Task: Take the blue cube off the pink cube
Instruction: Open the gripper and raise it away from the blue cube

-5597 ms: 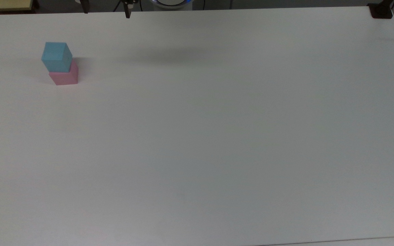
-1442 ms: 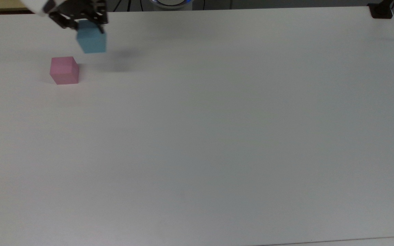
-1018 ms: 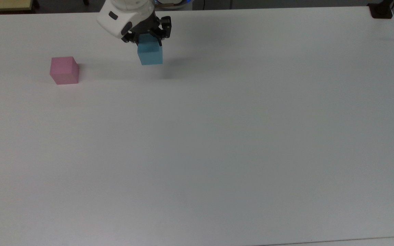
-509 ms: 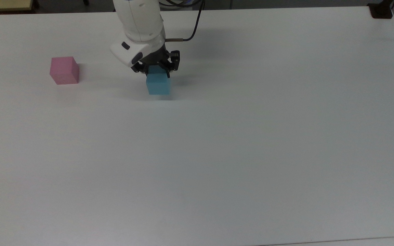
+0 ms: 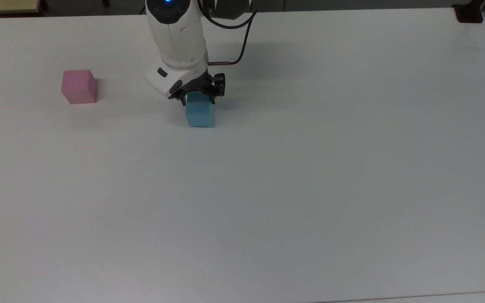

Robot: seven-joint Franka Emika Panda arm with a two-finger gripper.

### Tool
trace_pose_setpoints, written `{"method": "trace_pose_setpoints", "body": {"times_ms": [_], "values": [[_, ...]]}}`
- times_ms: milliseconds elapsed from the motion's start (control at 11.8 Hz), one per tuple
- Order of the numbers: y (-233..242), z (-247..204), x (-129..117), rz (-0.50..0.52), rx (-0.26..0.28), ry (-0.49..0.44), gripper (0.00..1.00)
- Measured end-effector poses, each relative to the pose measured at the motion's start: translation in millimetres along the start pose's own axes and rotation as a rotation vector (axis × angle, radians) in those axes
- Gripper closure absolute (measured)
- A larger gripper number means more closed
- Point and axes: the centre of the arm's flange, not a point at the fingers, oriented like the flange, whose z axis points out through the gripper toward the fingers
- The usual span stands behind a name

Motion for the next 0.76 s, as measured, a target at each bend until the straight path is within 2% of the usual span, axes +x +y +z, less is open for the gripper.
{"method": "trace_pose_setpoints", "body": {"times_ms": [170,339,509,763], "values": [[0,-1,1,0.000,0.000,0.003,0.00],[3,-8,1,0.006,-0.002,0.016,0.00],[10,-41,-3,0.053,-0.008,0.029,0.00],[24,-150,-26,0.153,-0.017,-0.007,0.00]]}}
